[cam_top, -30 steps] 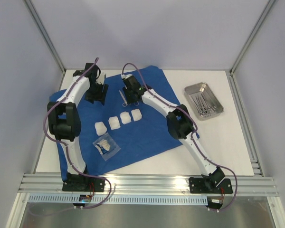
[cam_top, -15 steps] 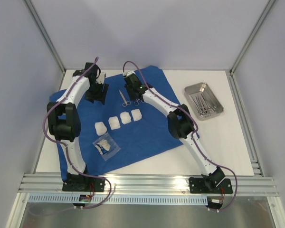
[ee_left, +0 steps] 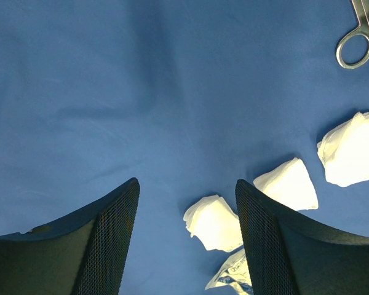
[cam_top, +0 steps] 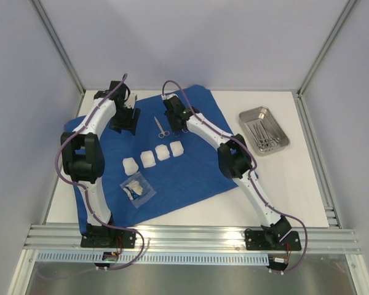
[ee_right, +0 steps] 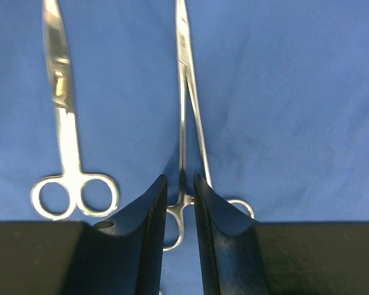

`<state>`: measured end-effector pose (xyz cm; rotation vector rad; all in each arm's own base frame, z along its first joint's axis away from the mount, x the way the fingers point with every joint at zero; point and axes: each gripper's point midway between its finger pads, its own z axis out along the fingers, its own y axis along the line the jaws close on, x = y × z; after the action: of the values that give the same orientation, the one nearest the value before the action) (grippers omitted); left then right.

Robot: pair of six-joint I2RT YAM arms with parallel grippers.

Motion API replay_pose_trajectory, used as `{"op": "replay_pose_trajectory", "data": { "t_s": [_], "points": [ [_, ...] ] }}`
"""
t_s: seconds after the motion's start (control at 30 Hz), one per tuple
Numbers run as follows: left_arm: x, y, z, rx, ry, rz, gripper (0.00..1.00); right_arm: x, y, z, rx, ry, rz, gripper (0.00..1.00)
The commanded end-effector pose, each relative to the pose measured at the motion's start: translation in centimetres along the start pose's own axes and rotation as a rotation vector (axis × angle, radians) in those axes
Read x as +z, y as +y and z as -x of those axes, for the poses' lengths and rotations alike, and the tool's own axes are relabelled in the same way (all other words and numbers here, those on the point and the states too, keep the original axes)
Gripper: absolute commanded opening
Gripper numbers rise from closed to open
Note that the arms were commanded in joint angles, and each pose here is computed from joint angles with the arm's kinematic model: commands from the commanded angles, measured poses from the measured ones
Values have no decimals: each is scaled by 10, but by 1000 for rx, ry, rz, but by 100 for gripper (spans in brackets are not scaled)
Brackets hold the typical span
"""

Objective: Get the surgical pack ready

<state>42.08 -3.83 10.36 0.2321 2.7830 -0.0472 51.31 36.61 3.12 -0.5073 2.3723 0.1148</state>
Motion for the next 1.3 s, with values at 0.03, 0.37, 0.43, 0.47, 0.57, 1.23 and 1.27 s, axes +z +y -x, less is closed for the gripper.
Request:
{"op": "replay_pose_trajectory", "data": {
  "t_s": [0.03, 0.37, 0.43, 0.47, 0.57, 1.23, 1.27],
  "points": [
    [-16, 0, 10, -18, -56, 1, 73, 9, -1, -23, 2, 83, 17, 25],
    [-15, -1, 8, -19, -52, -4, 73, 4, -5, -28, -34, 115, 9, 0],
    [-16, -1, 9, -19, -54, -4, 73, -8, -3, -8, -25, 62, 28, 1],
    [-17, -1, 9, -17, -57, -4, 73, -12, -3, -2, -22, 46, 32, 1],
    [-20, 0, 10, -16, -66, 0, 73, -39, 1, 41, 9, -86, 69, 0],
    [-54, -1, 6, 40, -129, -6, 74, -185, -137, 84, 83, -366, 44, 1],
    [-55, -1, 6, 43, -131, -5, 74, -192, -146, 76, 84, -359, 58, 0]
  ]
}}
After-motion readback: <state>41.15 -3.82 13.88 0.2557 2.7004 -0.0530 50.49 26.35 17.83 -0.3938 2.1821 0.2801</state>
